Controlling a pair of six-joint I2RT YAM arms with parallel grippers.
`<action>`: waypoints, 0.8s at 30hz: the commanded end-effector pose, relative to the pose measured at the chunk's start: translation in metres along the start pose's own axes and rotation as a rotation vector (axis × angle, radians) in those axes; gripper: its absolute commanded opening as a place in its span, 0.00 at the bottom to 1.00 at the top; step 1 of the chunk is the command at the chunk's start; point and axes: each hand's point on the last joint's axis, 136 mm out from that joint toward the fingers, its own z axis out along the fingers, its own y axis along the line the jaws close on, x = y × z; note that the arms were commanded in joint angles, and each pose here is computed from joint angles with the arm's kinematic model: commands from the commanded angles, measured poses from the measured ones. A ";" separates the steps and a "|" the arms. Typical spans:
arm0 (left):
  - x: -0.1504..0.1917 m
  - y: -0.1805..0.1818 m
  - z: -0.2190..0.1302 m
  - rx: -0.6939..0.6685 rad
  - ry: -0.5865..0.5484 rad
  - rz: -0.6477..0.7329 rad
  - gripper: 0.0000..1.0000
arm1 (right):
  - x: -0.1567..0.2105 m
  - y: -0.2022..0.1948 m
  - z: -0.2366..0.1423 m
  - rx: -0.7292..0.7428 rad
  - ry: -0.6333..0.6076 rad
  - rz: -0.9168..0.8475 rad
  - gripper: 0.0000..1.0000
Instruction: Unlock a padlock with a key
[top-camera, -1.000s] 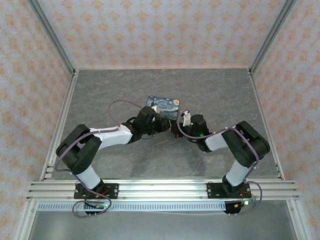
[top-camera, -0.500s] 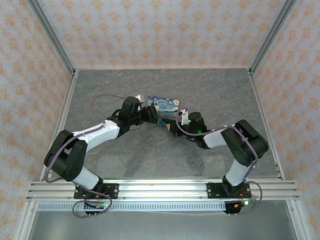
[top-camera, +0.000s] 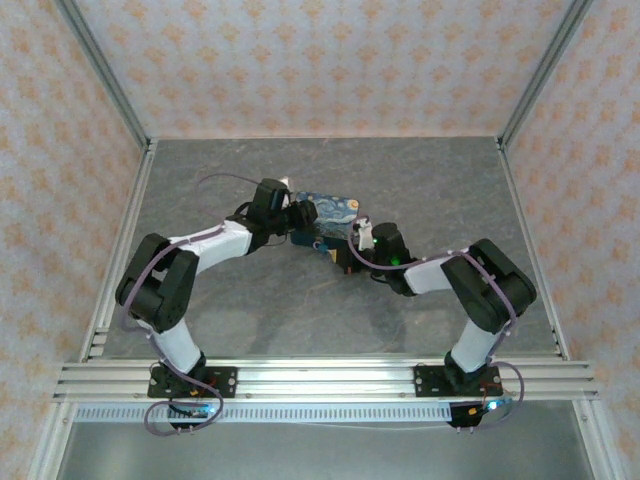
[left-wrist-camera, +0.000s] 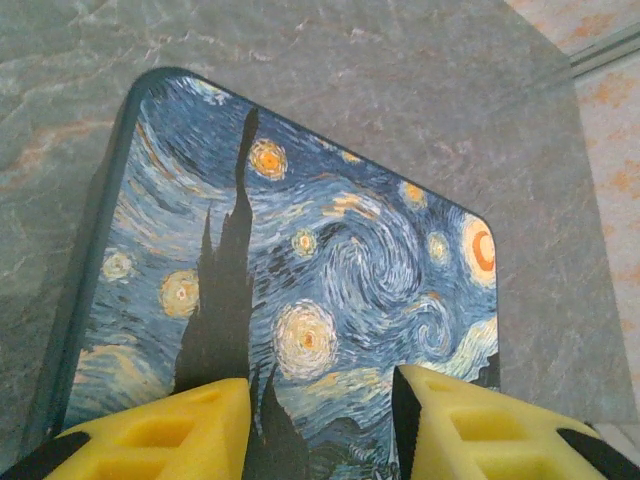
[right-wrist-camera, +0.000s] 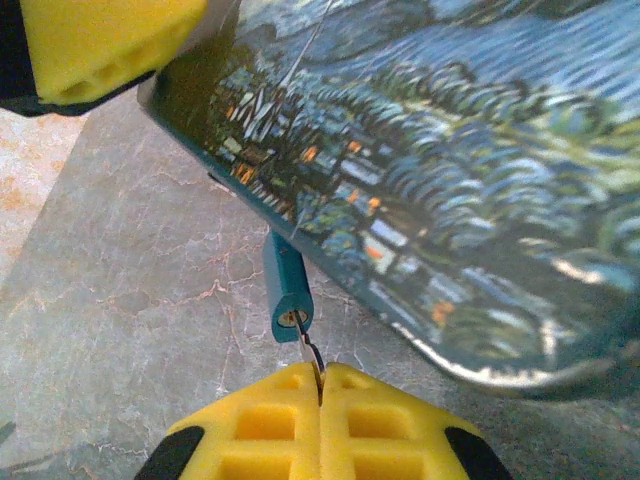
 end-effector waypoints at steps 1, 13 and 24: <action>-0.001 0.005 0.006 -0.017 0.004 0.021 0.43 | -0.007 0.004 0.004 -0.002 -0.011 -0.029 0.00; 0.029 0.009 0.008 -0.027 0.048 0.029 0.43 | -0.016 0.003 0.009 0.012 -0.060 -0.011 0.00; 0.043 0.008 0.006 -0.034 0.064 0.029 0.43 | -0.025 0.013 0.010 -0.010 -0.128 -0.033 0.00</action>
